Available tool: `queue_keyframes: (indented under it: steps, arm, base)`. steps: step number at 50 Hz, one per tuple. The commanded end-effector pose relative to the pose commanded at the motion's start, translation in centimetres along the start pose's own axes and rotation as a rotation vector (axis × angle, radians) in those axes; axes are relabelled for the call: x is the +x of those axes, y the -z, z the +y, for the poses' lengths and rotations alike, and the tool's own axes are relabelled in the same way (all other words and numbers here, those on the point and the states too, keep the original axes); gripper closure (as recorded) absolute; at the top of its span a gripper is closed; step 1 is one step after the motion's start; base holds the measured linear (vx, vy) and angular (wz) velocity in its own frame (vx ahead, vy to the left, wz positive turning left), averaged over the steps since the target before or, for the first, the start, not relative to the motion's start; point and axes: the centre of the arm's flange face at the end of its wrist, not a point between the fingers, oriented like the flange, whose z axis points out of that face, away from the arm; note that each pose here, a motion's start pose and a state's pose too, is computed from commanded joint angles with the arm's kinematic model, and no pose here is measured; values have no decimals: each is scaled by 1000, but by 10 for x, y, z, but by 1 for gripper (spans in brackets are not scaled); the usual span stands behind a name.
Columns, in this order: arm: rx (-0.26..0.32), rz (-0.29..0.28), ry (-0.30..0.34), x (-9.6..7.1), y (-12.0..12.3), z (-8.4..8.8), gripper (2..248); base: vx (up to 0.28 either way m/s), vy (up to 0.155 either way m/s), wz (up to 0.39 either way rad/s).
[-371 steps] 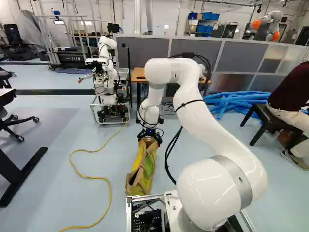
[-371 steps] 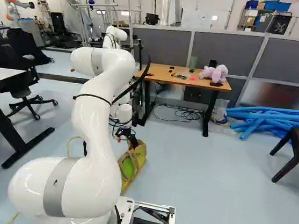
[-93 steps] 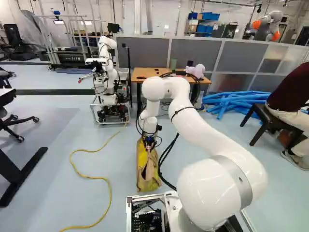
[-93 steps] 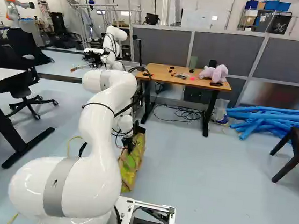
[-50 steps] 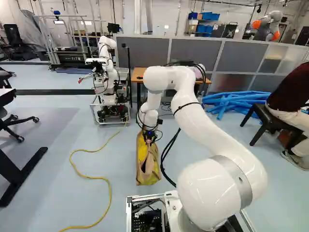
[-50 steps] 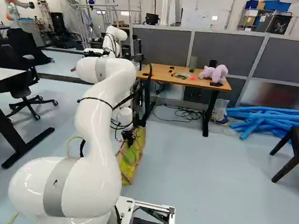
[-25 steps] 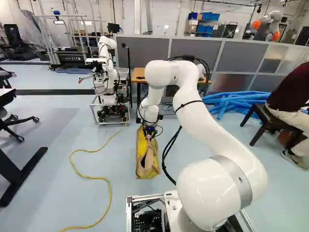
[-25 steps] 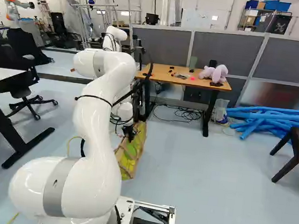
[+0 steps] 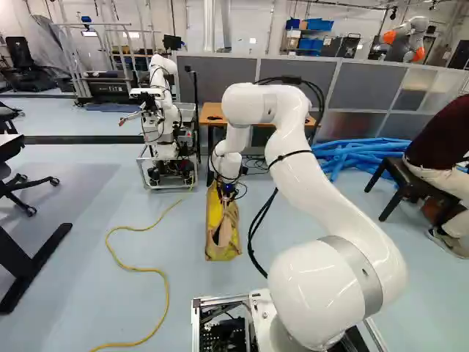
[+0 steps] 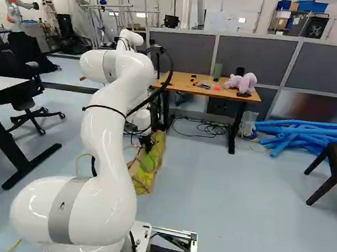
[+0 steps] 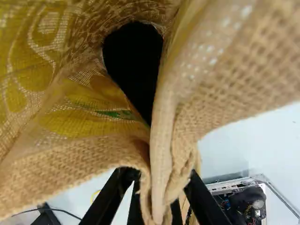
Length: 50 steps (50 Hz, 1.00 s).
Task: Pick up the bag on the ground and place it on the table
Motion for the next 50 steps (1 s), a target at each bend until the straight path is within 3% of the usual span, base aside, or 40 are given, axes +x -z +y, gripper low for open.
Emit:
queue_keyframes:
  steps: [18,50]
  arm:
    - [26,32,-4,24,20,-9,215]
    - [43,2,29,63,15,-19,215]
  base:
    - [0,0,0]
    - [0,0,0]
